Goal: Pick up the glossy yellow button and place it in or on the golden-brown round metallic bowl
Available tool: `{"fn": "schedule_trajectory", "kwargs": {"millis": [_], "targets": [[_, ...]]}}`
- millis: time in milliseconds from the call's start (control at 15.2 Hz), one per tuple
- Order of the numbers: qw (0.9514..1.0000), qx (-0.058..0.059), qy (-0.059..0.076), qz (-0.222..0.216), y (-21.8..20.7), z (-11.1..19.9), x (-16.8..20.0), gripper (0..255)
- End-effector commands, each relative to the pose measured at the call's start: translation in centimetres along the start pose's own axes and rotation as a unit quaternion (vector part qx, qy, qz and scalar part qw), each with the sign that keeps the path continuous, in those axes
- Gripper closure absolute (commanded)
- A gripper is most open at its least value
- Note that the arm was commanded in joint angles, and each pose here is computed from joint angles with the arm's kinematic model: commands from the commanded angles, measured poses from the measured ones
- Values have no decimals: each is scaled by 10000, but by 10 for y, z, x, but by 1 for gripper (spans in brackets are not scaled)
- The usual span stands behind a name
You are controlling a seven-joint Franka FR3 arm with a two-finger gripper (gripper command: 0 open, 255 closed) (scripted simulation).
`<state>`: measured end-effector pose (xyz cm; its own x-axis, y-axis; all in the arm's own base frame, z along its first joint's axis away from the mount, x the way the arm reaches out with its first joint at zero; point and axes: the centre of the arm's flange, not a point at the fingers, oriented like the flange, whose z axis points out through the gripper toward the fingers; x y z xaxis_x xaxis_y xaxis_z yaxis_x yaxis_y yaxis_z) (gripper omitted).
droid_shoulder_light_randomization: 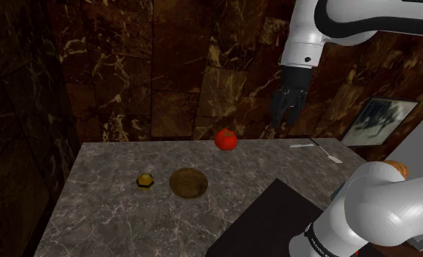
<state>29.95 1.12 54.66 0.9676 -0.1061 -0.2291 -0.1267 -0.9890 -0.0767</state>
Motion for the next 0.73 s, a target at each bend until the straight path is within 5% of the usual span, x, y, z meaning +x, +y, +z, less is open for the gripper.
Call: {"fn": "schedule_trajectory", "kwargs": {"millis": [0,660], "targets": [[10000,0,0,0,0,0,0,0],[9999,-134,37,-70,-61,71,94,0]]}}
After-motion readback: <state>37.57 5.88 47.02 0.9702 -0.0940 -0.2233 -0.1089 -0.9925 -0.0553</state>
